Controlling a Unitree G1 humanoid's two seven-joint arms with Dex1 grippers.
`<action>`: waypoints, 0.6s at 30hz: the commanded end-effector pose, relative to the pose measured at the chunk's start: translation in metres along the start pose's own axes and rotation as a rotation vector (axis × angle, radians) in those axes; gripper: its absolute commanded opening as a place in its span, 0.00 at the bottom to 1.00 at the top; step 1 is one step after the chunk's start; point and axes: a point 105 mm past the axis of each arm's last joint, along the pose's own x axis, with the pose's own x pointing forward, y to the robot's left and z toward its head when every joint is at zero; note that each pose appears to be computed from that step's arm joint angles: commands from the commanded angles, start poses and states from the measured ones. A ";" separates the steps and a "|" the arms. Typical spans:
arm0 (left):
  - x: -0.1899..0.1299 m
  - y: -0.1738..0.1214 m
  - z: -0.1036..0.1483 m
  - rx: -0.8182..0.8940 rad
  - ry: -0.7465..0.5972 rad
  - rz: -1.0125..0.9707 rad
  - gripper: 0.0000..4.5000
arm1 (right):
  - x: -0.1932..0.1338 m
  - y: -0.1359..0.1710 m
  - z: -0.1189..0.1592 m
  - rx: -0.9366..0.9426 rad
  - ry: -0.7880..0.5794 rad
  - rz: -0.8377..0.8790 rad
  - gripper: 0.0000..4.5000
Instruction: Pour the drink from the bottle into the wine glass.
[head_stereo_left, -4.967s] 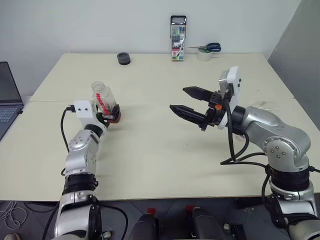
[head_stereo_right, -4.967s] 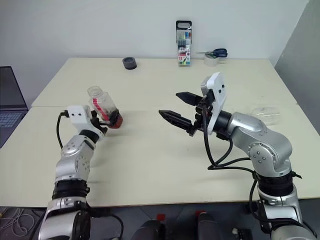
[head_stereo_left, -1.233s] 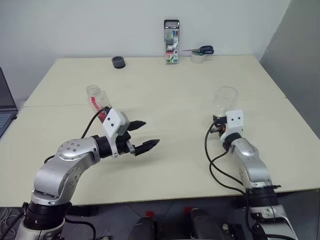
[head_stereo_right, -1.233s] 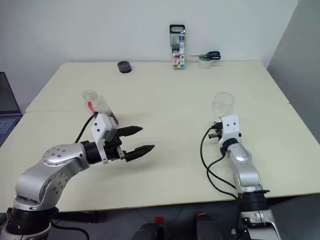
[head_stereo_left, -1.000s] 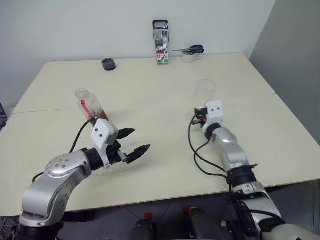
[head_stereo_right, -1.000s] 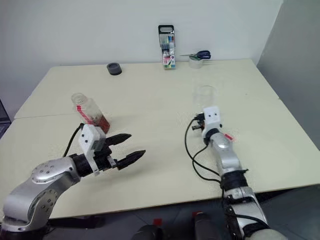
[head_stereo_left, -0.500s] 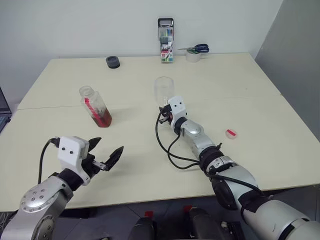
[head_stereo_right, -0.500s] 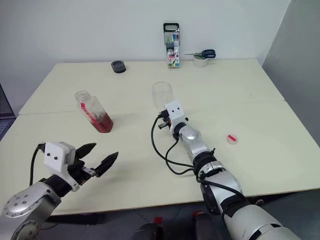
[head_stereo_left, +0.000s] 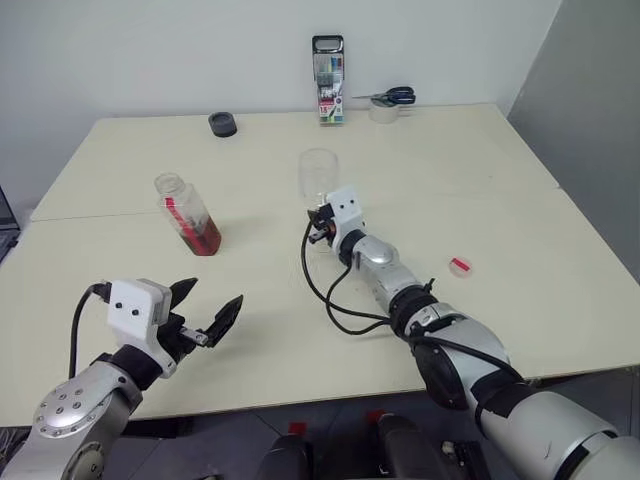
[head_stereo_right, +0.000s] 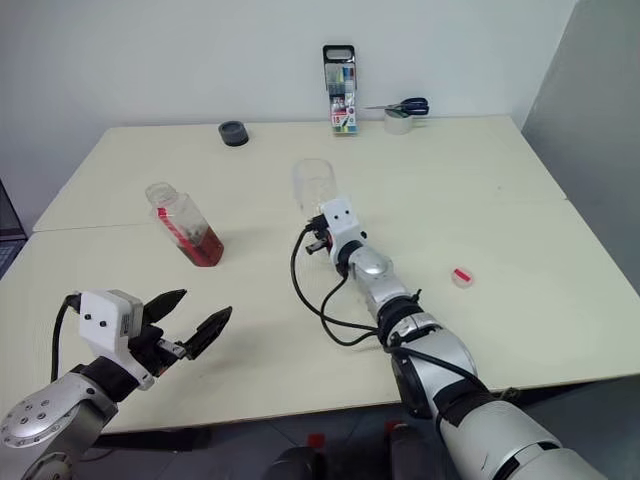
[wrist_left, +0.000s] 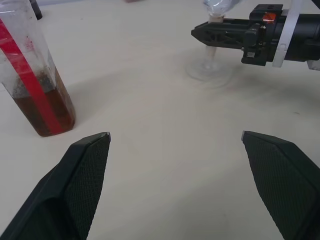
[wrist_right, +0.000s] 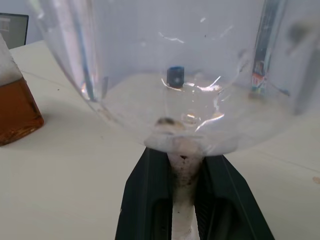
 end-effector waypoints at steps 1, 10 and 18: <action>0.001 -0.005 0.011 0.041 -0.029 -0.023 1.00 | 0.010 0.022 0.023 -0.028 -0.079 0.047 0.06; 0.009 -0.006 0.012 0.041 -0.031 -0.049 1.00 | 0.005 0.026 0.013 -0.105 -0.078 0.065 0.06; 0.013 -0.009 0.014 0.041 -0.032 -0.072 1.00 | 0.000 0.026 -0.001 -0.073 -0.057 0.060 0.06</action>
